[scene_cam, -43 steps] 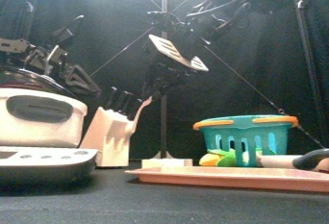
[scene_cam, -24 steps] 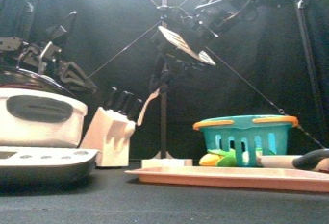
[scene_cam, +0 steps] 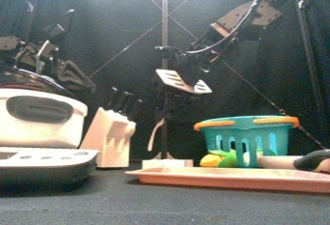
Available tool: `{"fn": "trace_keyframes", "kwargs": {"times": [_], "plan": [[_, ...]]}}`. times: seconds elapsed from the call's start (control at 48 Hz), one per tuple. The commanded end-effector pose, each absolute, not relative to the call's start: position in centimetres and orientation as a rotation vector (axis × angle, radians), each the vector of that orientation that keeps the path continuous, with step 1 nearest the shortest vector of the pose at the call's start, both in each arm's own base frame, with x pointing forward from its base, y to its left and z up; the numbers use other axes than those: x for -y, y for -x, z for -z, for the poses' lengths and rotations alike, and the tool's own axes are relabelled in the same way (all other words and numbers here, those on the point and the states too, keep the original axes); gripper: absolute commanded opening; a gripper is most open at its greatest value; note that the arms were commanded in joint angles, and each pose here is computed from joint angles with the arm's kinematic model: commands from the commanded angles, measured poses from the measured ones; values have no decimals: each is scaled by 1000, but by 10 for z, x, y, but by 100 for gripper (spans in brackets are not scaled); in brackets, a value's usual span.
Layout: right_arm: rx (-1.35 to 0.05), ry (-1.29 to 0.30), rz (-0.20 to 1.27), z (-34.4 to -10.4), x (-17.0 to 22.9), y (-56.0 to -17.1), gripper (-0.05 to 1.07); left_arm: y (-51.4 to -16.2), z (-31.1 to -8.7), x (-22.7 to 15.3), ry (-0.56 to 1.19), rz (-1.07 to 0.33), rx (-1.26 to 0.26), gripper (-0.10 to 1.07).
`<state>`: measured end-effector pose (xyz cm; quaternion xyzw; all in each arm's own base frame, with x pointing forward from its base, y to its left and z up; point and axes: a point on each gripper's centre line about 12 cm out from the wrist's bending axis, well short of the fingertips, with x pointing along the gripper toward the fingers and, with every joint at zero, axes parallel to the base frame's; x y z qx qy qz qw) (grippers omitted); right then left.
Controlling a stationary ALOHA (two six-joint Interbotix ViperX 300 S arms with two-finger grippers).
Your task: Drop fork
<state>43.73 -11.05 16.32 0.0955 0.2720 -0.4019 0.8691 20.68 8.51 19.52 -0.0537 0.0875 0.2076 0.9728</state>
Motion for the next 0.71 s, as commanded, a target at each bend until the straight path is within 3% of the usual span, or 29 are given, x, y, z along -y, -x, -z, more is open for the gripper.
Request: {"fn": "trace_keyframes", "kwargs": {"times": [0.0,0.438,0.688], "plan": [[-522,-213,836,-179,119,-445,63,-209,-199,-85,103,-416,-165,62],[-531,-235,782,-170,125,-457,84,-208,-198,-85,104,-416,-168,62],[-541,-258,766,-169,122,-454,85,-208,-197,-85,105,-418,-168,62]]}}
